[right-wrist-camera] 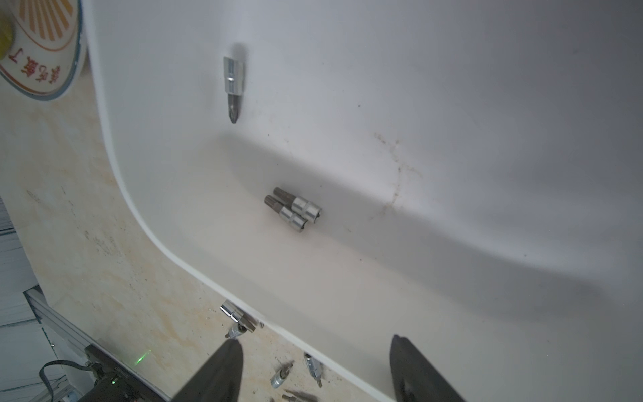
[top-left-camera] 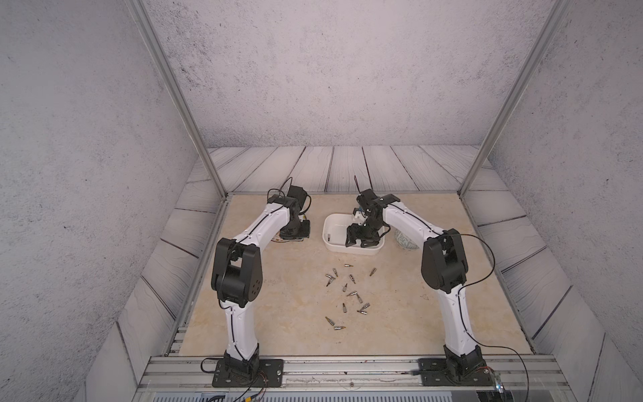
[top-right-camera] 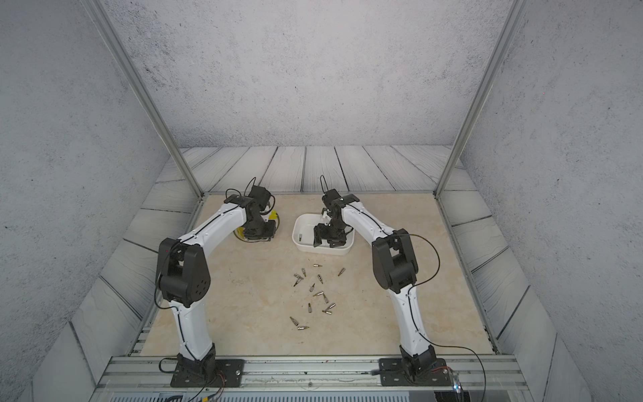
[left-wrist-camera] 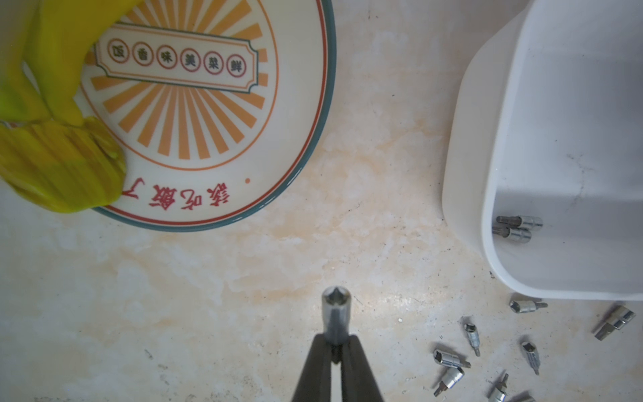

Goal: Put the bit on the desktop into the storage box
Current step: Adjust the storage box at the center of the board.

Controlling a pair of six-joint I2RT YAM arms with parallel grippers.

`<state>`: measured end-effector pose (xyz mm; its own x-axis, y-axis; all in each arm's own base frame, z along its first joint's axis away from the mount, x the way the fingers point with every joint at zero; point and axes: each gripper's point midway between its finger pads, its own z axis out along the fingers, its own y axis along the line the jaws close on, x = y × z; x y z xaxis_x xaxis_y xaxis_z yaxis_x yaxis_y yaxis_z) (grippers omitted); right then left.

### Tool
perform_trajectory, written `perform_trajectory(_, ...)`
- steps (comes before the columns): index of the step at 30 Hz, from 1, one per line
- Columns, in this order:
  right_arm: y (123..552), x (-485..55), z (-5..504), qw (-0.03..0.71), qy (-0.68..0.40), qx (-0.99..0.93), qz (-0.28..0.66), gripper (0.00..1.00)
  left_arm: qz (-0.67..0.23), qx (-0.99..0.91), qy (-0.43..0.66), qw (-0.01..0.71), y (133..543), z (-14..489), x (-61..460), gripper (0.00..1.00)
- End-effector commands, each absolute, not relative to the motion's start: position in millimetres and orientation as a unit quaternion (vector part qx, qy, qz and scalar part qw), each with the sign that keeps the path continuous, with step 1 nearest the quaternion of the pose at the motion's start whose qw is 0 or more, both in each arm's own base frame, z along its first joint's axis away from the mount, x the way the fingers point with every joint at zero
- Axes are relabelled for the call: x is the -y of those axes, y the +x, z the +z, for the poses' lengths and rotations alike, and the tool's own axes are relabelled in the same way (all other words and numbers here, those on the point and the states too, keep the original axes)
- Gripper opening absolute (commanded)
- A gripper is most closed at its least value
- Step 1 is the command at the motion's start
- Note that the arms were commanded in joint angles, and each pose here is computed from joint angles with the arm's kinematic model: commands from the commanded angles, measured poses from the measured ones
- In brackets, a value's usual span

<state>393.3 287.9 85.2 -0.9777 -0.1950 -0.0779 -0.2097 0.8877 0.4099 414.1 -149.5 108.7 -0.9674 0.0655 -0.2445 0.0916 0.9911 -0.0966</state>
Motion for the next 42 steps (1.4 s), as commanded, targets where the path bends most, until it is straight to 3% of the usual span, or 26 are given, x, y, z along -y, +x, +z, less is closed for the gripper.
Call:
perform_trajectory(1,383.2,-287.7,88.3,0.004,-0.100,-0.969,0.226,0.71,-0.057,-0.990,0.037,0.123,409.8,114.7,149.9,0.00)
perform_trajectory(21,352.5,-286.6,86.8,-0.023,-0.124,-0.964,0.235,0.71,-0.111,-0.981,0.061,0.149,405.7,151.7,184.8,0.00)
perform_trajectory(42,293.3,-286.3,73.0,-0.074,-0.145,-0.957,0.239,0.70,-0.130,-0.974,0.099,0.157,404.9,167.3,232.9,0.00)
